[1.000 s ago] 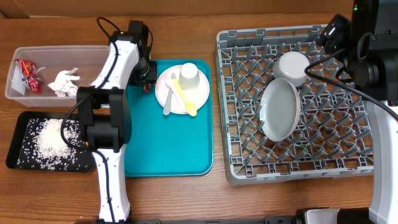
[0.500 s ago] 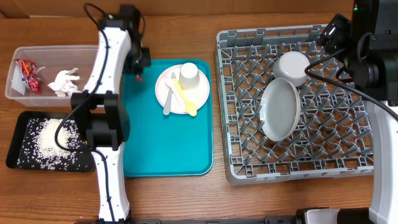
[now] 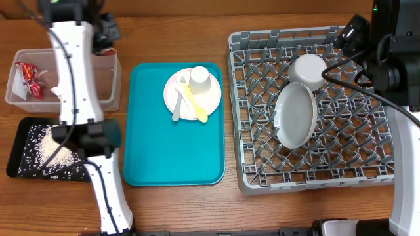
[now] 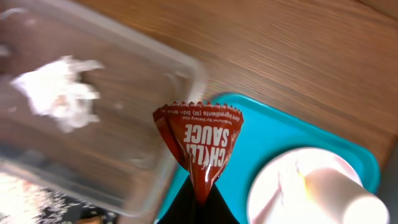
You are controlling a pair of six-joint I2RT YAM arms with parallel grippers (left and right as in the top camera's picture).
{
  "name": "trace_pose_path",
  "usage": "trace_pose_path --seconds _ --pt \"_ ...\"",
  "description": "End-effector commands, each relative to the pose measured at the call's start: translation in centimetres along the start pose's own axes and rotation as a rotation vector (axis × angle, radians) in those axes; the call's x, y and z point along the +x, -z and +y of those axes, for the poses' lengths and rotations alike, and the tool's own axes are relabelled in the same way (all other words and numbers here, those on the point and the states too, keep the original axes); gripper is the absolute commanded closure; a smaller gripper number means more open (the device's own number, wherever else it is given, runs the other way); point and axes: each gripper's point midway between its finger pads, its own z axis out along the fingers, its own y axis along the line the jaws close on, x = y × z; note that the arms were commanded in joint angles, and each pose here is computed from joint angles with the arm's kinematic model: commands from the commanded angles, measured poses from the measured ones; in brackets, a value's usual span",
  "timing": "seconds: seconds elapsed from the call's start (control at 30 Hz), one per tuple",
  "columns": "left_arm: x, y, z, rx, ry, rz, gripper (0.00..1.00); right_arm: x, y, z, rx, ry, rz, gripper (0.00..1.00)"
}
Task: Sort waste into correct bins and load items into the dishwasher rack
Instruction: 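Grasp the sauce packet, carry it to the clear bin, release, then withdraw the left gripper back beside the black tray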
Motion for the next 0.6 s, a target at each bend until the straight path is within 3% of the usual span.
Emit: trace_pose_path --seconds 0.0,0.03,0.07,0.13,0.2,0.3,0.57 --pt "-0.2 -0.9 3.0 -0.045 0.083 0.032 0.96 -0.5 0.3 0.0 0.003 -0.009 -0.020 0.00" --pt "0.0 -1.4 3.8 -0.058 0.095 0.052 0.95 -0.5 0.3 0.0 0.003 -0.009 -0.020 0.00" --pt "0.3 -2.1 4.5 -0.068 0.107 0.079 0.85 -0.5 0.3 -0.1 0.003 -0.009 -0.020 0.00" --pt "0.9 -2.9 5.1 -0.070 0.118 0.119 0.76 -0.5 0.3 0.0 0.004 -0.009 -0.019 0.00" --pt "1.8 -3.9 5.1 -0.051 0.118 0.174 0.71 -0.5 0.3 0.0 0.003 -0.009 -0.020 0.00" --pt "2.4 -4.4 4.9 -0.039 0.119 0.207 0.47 -0.5 0.3 -0.1 0.004 -0.009 -0.020 0.00" --pt "2.3 -3.3 4.6 -0.020 0.115 0.189 0.48 -0.5 0.3 0.0 0.004 -0.009 -0.019 0.00"
